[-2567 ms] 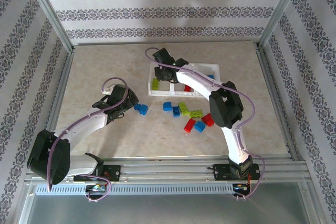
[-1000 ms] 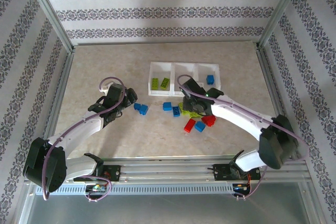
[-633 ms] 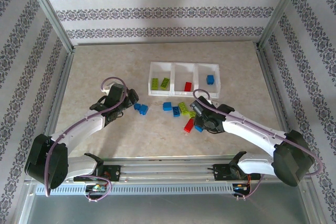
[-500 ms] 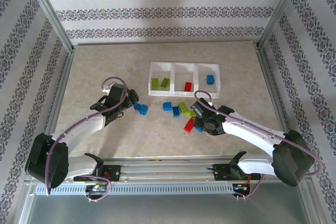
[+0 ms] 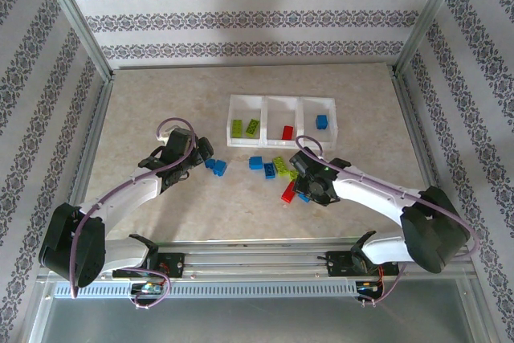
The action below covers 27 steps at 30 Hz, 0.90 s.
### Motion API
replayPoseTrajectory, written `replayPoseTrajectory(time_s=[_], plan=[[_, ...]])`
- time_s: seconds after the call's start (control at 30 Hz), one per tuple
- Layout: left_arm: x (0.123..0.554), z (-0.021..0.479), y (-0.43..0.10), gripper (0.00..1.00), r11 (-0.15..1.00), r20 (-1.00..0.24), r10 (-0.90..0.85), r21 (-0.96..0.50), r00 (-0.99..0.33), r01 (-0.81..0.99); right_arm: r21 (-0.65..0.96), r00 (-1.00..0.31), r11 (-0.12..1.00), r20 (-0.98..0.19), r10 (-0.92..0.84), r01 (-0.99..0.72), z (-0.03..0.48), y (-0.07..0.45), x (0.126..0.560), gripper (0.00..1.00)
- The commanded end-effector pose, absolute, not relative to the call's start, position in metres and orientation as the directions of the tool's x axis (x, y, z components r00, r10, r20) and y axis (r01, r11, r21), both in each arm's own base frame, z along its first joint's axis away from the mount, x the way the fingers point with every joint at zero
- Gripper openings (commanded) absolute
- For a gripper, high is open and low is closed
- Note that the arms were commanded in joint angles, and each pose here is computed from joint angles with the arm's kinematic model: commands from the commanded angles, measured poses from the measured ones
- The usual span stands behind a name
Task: Sort the legos into containers by color
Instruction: Pick up the lego from the bottom-center of the table.
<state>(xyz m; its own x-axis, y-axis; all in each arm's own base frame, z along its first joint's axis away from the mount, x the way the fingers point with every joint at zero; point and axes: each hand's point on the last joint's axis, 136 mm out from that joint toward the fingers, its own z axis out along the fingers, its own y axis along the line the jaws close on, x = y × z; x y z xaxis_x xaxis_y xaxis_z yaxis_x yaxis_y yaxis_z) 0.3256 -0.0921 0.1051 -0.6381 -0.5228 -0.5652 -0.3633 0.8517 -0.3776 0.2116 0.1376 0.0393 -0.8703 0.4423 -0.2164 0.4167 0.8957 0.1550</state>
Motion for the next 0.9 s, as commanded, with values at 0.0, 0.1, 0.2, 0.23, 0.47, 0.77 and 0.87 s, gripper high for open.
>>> replayPoseTrajectory(time_s=[0.0, 0.1, 0.2, 0.23, 0.47, 0.77, 0.87], plan=[[0.338, 0.118, -0.092, 1.0, 0.848, -0.587, -0.528, -0.399, -0.614, -0.347, 0.177, -0.868, 0.891, -0.211, 0.45, 0.419, 0.041, 0.142, 0.219, 0.61], [0.337, 0.117, -0.092, 1.0, 0.848, -0.586, -0.529, -0.401, -0.614, -0.348, 0.171, -0.868, 0.889, -0.2, 0.454, 0.425, 0.036, 0.139, 0.218, 0.6], [0.338, 0.117, -0.092, 1.0, 0.848, -0.586, -0.529, -0.401, -0.614, -0.347, 0.168, -0.869, 0.888, -0.192, 0.455, 0.428, 0.031, 0.138, 0.218, 0.6], [0.338, 0.117, -0.093, 1.0, 0.849, -0.585, -0.527, -0.399, -0.617, -0.347, 0.167, -0.87, 0.889, -0.192, 0.454, 0.427, 0.031, 0.137, 0.217, 0.6], [0.337, 0.116, -0.092, 1.0, 0.85, -0.585, -0.526, -0.394, -0.618, -0.35, 0.16, -0.875, 0.893, -0.188, 0.447, 0.421, 0.032, 0.135, 0.215, 0.56], [0.337, 0.117, -0.091, 1.0, 0.849, -0.587, -0.527, -0.396, -0.615, -0.349, 0.126, -0.882, 0.899, -0.175, 0.437, 0.42, 0.032, 0.125, 0.203, 0.57], [0.337, 0.116, -0.091, 1.0, 0.849, -0.587, -0.527, -0.396, -0.615, -0.35, 0.123, -0.887, 0.9, -0.157, 0.434, 0.419, 0.028, 0.127, 0.201, 0.58]])
